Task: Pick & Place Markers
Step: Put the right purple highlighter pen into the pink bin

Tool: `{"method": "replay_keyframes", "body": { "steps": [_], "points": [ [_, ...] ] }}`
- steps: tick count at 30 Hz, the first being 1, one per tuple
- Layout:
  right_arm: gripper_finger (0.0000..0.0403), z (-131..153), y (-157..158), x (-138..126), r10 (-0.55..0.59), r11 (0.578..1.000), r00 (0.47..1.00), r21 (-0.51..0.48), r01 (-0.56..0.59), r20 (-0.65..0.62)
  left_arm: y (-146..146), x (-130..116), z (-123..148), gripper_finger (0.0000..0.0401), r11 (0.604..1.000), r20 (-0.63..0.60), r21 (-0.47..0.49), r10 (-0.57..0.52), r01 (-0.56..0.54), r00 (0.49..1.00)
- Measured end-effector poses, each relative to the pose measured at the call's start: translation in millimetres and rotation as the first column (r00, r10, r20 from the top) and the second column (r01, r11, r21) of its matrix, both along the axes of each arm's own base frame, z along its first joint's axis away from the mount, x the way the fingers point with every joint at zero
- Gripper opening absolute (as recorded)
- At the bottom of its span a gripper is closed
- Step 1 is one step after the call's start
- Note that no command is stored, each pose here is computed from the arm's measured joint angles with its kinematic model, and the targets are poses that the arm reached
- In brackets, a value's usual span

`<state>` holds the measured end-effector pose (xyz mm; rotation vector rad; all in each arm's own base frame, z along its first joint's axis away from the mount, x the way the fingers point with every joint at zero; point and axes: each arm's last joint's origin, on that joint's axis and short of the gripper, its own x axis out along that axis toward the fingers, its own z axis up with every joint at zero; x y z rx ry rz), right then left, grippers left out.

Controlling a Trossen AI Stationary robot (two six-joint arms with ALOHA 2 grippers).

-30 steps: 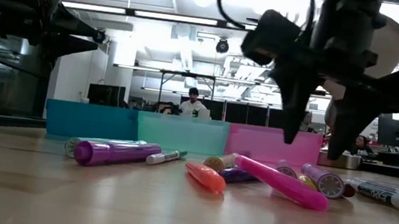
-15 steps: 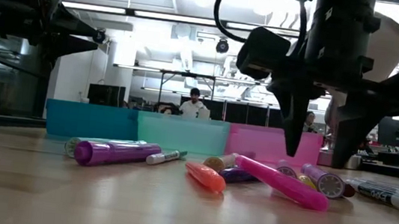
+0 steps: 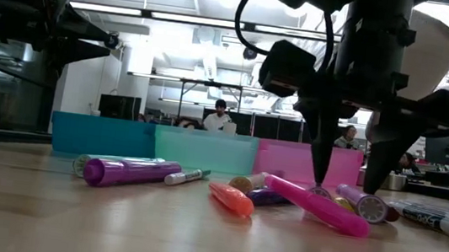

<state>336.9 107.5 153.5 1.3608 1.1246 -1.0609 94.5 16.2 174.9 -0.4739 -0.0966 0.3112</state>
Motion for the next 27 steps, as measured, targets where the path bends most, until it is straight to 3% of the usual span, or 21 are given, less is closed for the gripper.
{"method": "replay_keyframes", "body": {
  "steps": [12,27],
  "points": [
    [0.02,-6.3,3.1,-6.4,0.017,1.0,0.997,0.005,-0.017,-0.079,0.0,0.0,0.0,0.0147,1.0,0.0,0.0,0.0,0.0,1.0],
    [0.0199,-6.2,6.6,-7.5,0.026,1.0,0.997,-0.002,-0.026,-0.077,0.0,0.0,-0.1,0.0147,1.0,0.0,0.0,-0.001,0.001,1.0]
  ]
}}
